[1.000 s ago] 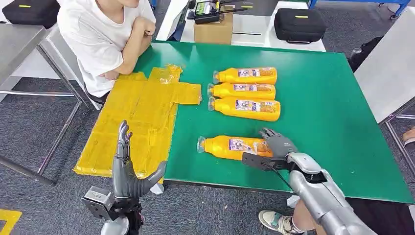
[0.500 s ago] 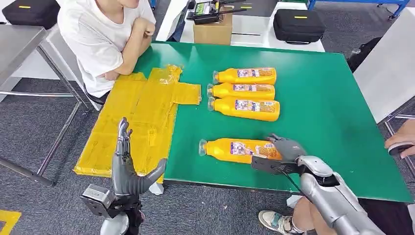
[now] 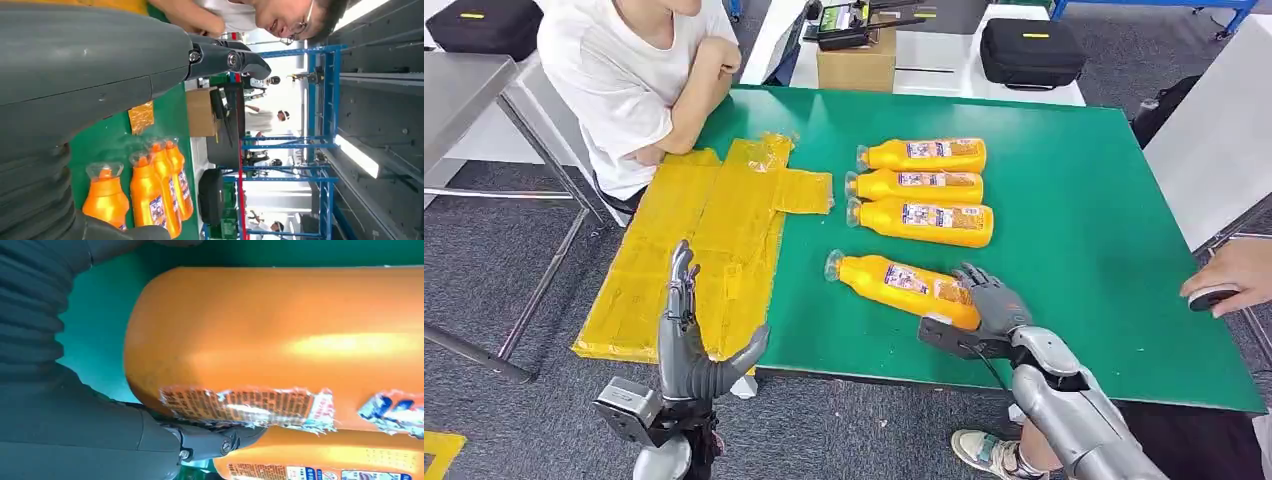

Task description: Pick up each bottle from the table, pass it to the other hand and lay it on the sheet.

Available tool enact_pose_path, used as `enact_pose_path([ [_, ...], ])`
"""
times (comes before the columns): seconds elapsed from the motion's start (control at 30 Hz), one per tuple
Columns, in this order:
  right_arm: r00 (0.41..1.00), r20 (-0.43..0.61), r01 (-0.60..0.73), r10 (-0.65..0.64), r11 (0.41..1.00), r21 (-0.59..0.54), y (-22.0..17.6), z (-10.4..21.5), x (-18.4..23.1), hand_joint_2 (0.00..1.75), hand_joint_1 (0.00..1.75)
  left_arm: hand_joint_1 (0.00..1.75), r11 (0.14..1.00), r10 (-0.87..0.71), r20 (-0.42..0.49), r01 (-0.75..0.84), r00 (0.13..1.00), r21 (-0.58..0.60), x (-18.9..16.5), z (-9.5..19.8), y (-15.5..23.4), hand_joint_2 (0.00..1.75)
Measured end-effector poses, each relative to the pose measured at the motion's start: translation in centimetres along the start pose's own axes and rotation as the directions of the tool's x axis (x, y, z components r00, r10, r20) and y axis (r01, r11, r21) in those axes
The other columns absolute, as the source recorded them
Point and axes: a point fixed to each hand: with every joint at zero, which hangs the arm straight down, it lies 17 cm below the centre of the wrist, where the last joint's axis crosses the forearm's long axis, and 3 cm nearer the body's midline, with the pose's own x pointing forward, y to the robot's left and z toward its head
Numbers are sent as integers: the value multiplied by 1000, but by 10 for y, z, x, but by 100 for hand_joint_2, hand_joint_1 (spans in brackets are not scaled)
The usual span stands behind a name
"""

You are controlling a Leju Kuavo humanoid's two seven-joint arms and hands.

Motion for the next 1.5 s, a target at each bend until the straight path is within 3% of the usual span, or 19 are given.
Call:
enact_pose_path([
  [0.27, 999, -8, -43, 43, 999, -19, -10, -6, 2, 175, 0, 0, 1000, -1, 0, 1, 1000, 1, 0, 0, 0, 175],
  [0.5, 1000, 4, 24, -24, 999, -29, -16, -18, 16, 175, 0, 0, 1000, 3, 2, -3, 1000, 1, 1, -1, -1, 175],
  [0.8, 998, -15, 69, -68, 997, 47, -15, -37, 33, 175, 0, 0, 1000, 13, 16, -12, 1000, -14, 2, -8, -8, 175],
  [0.83, 997, -18, 70, -69, 996, 50, -15, -38, 33, 175, 23, 0, 1000, 13, 17, -12, 1000, -14, 2, -8, -8, 175],
  [0.87, 997, -19, 70, -70, 996, 52, -15, -38, 34, 175, 84, 0, 1000, 13, 18, -13, 1000, -15, 3, -8, -8, 175],
  [0.9, 997, -20, 71, -70, 996, 54, -15, -39, 34, 175, 169, 0, 1000, 13, 17, -13, 1000, -15, 2, -9, -8, 175],
  [1.33, 992, 7, 126, -127, 987, 97, -5, -43, 46, 175, 175, 0, 1000, 21, 14, -21, 1000, -18, 0, -11, -14, 175],
  [1.5, 972, 70, 218, -223, 973, 71, -4, -41, 60, 175, 175, 0, 999, 32, 13, -32, 999, -10, 1, -12, -15, 175],
])
